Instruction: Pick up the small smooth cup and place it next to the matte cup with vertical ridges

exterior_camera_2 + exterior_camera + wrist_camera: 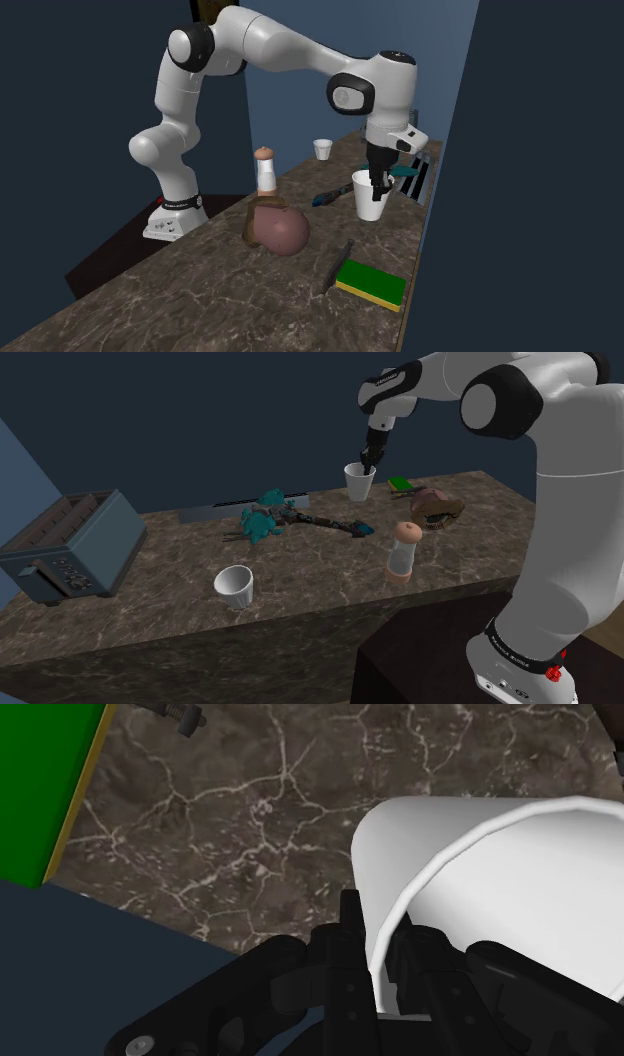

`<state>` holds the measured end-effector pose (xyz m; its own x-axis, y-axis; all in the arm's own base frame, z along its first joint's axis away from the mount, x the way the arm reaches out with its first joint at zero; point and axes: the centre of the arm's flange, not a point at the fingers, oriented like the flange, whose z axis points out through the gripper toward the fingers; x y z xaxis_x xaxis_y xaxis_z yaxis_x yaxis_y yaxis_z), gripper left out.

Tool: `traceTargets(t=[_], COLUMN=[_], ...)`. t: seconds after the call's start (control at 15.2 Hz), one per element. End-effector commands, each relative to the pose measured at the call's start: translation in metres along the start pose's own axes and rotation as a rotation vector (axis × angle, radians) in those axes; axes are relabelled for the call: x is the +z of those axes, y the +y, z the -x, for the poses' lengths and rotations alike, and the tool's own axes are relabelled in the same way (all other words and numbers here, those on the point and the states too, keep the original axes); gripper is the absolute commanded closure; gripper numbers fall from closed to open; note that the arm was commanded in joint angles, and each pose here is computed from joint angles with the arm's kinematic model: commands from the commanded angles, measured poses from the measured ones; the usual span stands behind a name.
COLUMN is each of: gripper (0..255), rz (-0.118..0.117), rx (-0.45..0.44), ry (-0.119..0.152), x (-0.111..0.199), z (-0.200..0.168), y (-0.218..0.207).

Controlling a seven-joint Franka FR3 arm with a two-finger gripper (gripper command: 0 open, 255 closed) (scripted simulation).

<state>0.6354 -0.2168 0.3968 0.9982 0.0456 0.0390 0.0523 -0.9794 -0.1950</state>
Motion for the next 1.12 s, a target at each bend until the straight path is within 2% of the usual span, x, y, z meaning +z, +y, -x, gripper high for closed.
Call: traceTargets(t=[0.0, 1.06], gripper=[255, 255], rz=[0.000, 0.000], rx=[0.000, 0.000], ry=[0.000, 0.000], x=[-0.010, -0.093], z=[0.001, -0.002], y=[-0.001, -0.018])
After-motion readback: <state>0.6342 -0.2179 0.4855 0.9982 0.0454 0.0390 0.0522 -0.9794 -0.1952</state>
